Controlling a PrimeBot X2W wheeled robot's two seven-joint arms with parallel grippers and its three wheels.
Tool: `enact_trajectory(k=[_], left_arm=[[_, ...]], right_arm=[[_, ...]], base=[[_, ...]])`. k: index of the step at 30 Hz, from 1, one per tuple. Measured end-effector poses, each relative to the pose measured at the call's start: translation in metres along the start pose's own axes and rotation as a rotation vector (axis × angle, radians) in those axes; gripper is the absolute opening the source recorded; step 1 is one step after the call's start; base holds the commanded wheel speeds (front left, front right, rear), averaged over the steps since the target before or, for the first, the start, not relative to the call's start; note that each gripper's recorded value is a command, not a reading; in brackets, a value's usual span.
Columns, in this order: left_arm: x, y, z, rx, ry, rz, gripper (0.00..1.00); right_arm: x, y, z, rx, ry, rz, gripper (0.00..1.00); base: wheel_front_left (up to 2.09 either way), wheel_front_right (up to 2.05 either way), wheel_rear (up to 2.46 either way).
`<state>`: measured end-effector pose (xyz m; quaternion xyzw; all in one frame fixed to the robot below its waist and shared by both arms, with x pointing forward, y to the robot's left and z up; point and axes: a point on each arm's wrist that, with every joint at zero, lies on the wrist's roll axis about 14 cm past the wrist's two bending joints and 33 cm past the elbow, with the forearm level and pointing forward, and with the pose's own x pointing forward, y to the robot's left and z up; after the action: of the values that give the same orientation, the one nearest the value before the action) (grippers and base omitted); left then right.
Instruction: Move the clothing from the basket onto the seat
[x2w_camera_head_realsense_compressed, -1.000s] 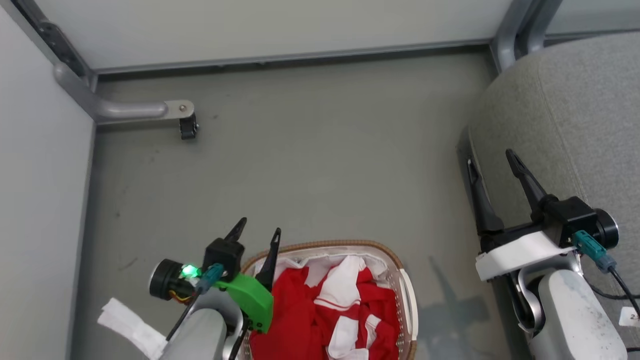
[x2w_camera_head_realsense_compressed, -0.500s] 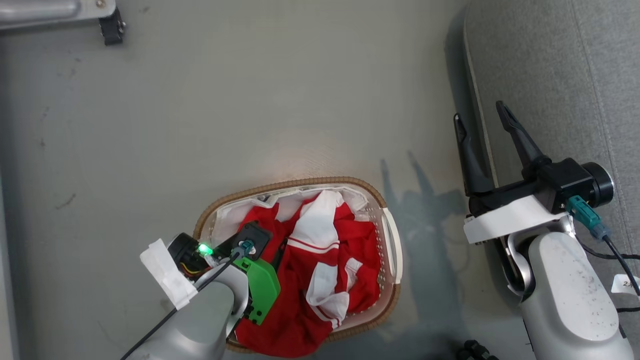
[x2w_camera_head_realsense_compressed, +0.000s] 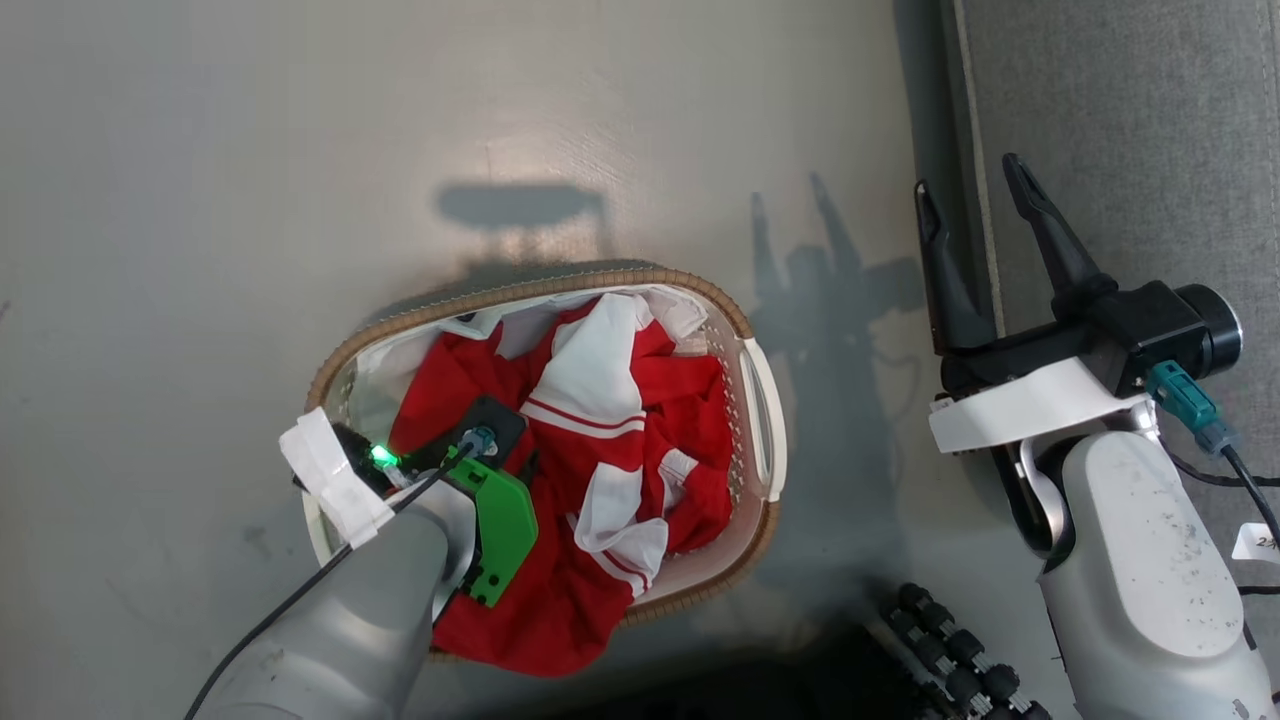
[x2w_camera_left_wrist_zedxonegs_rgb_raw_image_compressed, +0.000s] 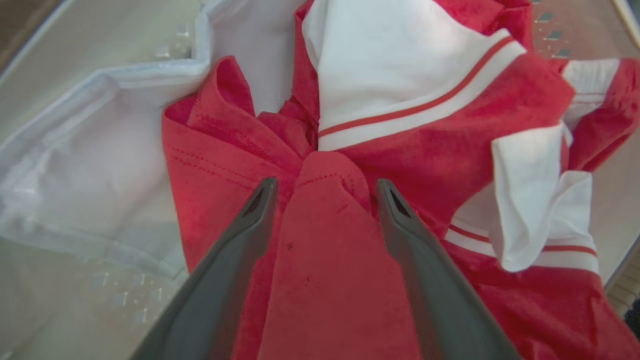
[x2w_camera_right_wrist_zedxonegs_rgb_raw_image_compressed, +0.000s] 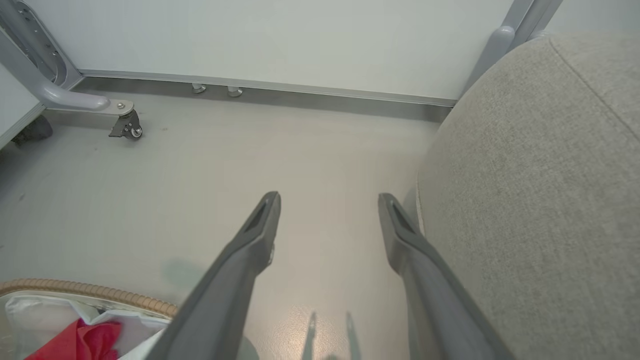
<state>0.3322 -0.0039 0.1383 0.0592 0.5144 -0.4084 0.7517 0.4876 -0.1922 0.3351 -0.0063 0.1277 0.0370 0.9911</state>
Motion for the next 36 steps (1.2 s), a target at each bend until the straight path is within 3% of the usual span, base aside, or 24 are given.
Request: enact_trajectory(k=[8, 14, 15, 16, 23, 36], left_arm=[[0.02, 0.0, -0.021, -0.001, 0.091, -0.034, 1.0], [0.02, -0.001, -0.031, -0.011, 0.151, -0.037, 1.0], [0.019, -0.001, -0.03, -0.012, 0.151, -0.034, 0.2], [0.018, -0.001, -0.03, -0.01, 0.151, -0.033, 0.0], [0.003, -0.006, -0.026, -0.09, 0.109, -0.008, 0.0], [-0.042, -0.021, 0.03, -0.118, -0.175, 0.04, 0.0]], right_arm=[[0.001, -0.008, -0.029, -0.009, 0.066, -0.021, 1.0], [0.0, -0.01, -0.031, -0.011, 0.074, -0.026, 1.0], [0.0, -0.007, -0.03, -0.018, 0.072, -0.016, 1.0], [0.0, -0.006, -0.028, -0.021, 0.069, -0.009, 1.0], [-0.001, -0.005, -0.009, -0.025, 0.032, -0.004, 1.0], [-0.021, 0.005, 0.054, 0.016, -0.098, 0.006, 1.0]], base=[[0.0, 0.0, 0.0], [0.0, 0.0, 0.0], [0.0, 0.0, 0.0], [0.0, 0.0, 0.0], [0.0, 0.0, 0.0], [0.0, 0.0, 0.0]])
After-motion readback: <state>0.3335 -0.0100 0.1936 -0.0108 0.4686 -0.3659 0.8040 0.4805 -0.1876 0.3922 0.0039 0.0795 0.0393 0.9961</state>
